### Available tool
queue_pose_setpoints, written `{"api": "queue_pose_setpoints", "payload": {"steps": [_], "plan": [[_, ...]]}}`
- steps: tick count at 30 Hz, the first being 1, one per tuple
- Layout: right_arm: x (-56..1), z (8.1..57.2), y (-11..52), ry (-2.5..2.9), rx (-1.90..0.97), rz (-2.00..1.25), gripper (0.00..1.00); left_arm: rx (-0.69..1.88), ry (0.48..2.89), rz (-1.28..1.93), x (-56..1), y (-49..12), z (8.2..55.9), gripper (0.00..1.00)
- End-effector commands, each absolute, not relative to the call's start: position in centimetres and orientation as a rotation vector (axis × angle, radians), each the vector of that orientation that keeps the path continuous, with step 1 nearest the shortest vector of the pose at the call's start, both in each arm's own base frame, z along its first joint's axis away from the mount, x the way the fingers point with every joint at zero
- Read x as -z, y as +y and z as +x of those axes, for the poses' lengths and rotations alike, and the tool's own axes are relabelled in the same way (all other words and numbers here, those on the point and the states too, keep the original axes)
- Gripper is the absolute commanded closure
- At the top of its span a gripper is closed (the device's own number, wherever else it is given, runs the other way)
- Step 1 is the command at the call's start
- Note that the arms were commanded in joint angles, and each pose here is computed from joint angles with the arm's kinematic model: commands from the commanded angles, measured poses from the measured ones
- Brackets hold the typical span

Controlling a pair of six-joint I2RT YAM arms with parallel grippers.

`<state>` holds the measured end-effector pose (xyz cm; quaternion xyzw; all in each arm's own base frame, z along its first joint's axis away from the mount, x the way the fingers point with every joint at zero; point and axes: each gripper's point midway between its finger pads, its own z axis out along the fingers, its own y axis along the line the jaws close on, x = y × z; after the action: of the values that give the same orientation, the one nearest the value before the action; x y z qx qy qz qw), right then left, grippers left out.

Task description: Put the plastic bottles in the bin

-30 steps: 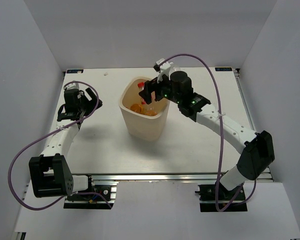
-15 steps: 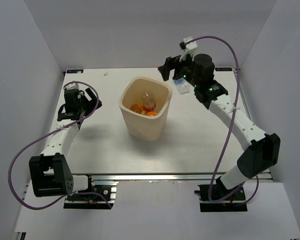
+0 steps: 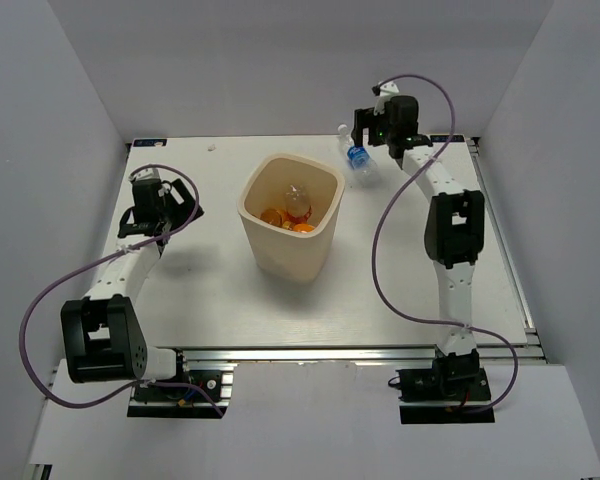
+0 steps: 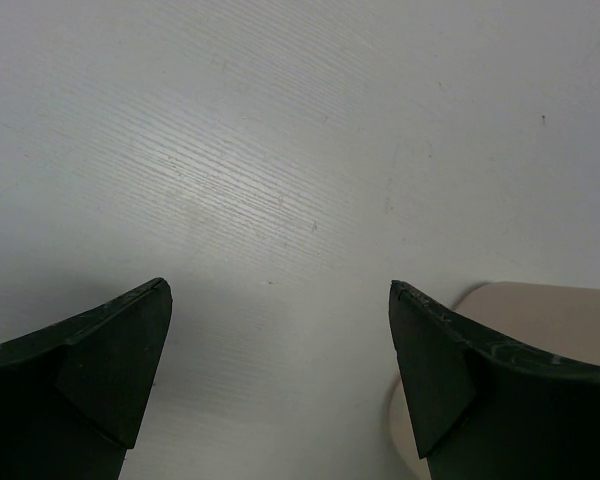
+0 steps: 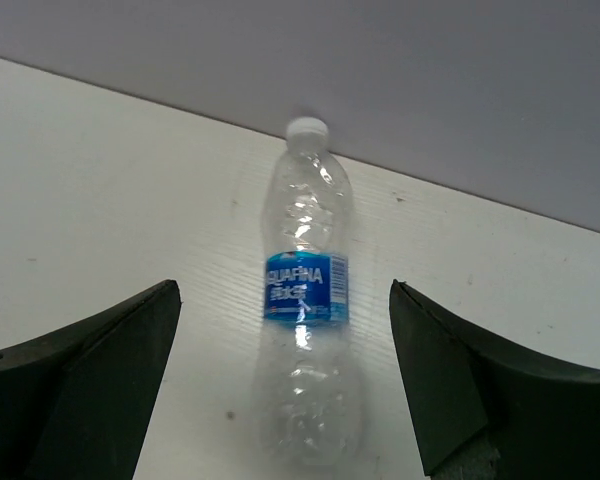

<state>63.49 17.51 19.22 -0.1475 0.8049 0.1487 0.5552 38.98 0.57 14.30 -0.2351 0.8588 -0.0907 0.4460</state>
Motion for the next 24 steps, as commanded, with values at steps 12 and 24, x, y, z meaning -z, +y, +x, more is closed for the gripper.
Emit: {"api": "queue_pose_setpoints", "payload": {"steps": [12, 24], "plan": [[-8.2, 68.4, 17.0, 1.957, -0.219, -0.449, 0.11, 0.122, 2.156, -0.632, -13.0, 2.0, 40.4, 0.02], [-20.2, 65.2, 17.0, 1.808, -0.27, -0.428, 0.72, 0.126, 2.147, -0.635, -13.3, 2.0, 40.0, 0.02]]}}
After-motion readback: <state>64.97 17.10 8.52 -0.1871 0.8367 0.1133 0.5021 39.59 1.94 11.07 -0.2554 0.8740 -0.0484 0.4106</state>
